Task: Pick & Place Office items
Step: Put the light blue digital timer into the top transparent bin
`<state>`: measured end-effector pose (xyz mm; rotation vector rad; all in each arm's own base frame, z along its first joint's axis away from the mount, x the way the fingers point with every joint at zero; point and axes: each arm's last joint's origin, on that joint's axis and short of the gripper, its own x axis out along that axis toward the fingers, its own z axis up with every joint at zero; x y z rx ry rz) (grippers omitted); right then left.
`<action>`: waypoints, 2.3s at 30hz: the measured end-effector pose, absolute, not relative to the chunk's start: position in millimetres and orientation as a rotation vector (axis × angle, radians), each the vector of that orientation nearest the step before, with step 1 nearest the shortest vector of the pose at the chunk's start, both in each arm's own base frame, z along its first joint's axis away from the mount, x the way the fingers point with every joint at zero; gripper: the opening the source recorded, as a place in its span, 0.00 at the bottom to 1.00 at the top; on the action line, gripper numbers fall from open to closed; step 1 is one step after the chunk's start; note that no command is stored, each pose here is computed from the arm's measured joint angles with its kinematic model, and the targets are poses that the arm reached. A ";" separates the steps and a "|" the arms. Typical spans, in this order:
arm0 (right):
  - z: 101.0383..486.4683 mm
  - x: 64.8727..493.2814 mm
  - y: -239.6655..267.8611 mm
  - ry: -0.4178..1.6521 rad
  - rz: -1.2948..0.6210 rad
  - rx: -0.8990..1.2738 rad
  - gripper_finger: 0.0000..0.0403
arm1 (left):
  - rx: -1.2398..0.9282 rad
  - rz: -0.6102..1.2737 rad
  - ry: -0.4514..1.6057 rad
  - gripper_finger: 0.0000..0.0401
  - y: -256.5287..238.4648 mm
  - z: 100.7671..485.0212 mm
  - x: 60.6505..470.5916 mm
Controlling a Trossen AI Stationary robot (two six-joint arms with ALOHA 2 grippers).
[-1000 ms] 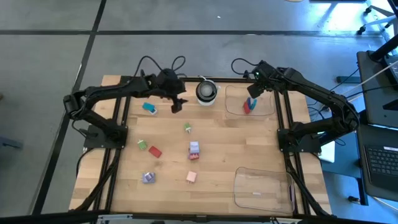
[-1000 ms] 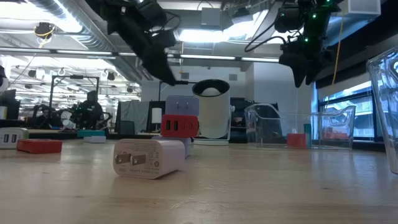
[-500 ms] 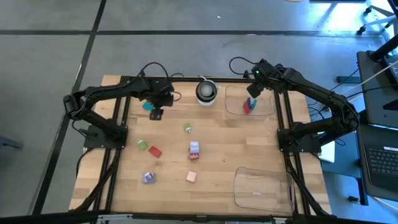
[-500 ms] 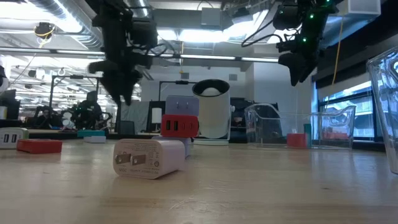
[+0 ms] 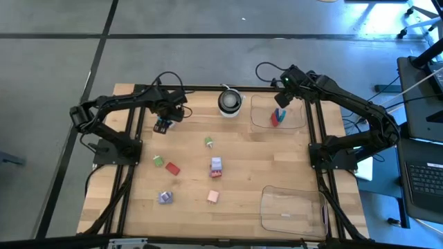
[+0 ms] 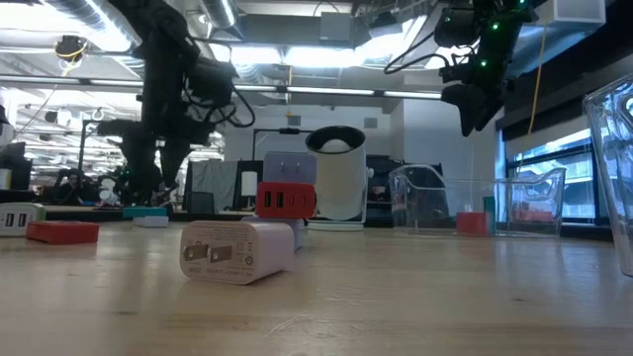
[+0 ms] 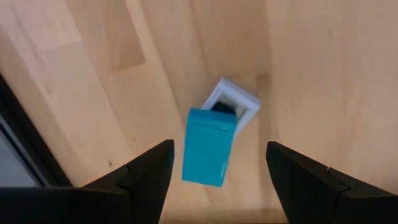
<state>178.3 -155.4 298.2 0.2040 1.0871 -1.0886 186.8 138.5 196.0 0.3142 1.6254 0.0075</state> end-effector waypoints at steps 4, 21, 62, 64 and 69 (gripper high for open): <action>298.2 178.3 -155.4 1.075 -1.101 0.223 0.57 | 0.331 -0.027 1.602 0.63 141.5 187.3 183.0; 298.4 178.6 -155.6 1.071 -1.102 0.223 0.57 | 0.310 -0.005 1.553 0.63 150.4 175.2 175.2; 298.3 178.6 -155.7 1.057 -1.117 0.244 0.57 | 0.175 -0.058 1.563 0.63 165.0 151.8 173.5; 298.3 178.6 -155.7 1.057 -1.117 0.244 0.57 | 0.183 -0.049 1.574 0.62 165.4 151.7 173.2; 298.3 178.6 -155.7 1.057 -1.117 0.244 0.57 | 0.196 -0.036 1.591 0.55 166.0 151.6 172.8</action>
